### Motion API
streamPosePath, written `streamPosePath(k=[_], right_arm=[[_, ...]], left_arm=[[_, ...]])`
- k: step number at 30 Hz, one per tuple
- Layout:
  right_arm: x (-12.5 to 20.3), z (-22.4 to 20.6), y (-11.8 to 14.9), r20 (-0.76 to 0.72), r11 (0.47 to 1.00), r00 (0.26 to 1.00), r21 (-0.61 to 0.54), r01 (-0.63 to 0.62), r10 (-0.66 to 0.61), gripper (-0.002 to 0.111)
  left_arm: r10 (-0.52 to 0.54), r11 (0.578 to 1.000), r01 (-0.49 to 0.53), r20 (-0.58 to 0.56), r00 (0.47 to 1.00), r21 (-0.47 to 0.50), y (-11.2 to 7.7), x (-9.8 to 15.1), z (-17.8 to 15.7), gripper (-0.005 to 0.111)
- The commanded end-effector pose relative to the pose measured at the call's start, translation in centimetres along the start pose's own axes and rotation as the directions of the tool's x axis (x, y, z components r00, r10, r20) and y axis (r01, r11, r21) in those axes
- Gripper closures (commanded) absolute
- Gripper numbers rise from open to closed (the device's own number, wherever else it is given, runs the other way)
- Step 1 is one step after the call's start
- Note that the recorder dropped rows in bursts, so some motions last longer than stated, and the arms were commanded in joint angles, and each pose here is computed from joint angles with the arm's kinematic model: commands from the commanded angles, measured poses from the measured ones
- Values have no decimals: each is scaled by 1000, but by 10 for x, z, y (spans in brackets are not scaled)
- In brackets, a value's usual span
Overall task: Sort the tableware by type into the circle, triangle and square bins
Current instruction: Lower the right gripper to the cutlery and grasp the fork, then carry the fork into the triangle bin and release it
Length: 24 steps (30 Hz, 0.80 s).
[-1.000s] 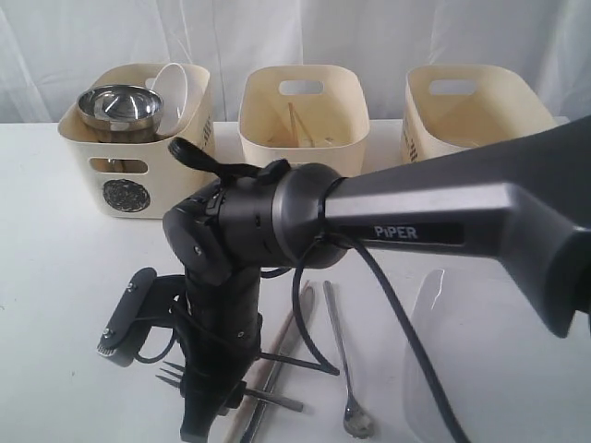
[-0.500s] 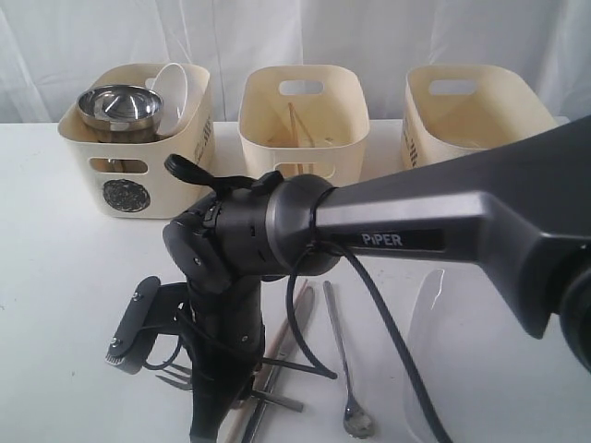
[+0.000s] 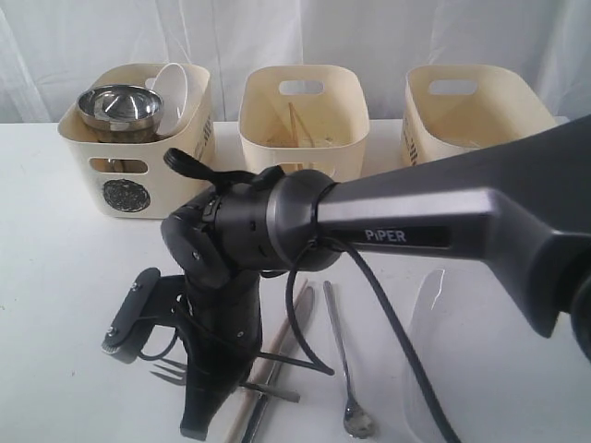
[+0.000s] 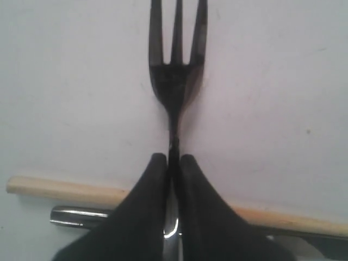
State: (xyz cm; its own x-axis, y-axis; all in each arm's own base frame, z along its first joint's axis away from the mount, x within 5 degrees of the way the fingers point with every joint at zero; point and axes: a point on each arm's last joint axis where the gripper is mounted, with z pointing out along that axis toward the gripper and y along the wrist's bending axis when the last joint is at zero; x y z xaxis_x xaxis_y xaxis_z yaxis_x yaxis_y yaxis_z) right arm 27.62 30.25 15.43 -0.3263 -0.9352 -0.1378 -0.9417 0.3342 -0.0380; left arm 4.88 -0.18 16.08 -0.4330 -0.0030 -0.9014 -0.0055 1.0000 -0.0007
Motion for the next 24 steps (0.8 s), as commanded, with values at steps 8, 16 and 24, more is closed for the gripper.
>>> streamPosePath(k=[8, 16, 24], right_arm=[[-9, -110, -16, 355, 966, 935, 240, -96, 5, 108], [2, -167, -92, 774, 751, 629, 373, -545, 72, 108], [47, -135, -186, 849, 592, 501, 319, -740, 169, 108]], left_arm=[[-6, 1000, 6, -4, 1000, 3, 0, 2, 1, 107], [-6, 1000, 6, -4, 1000, 3, 0, 2, 1, 107], [-6, 1000, 6, -2, 1000, 3, 0, 2, 1, 107]])
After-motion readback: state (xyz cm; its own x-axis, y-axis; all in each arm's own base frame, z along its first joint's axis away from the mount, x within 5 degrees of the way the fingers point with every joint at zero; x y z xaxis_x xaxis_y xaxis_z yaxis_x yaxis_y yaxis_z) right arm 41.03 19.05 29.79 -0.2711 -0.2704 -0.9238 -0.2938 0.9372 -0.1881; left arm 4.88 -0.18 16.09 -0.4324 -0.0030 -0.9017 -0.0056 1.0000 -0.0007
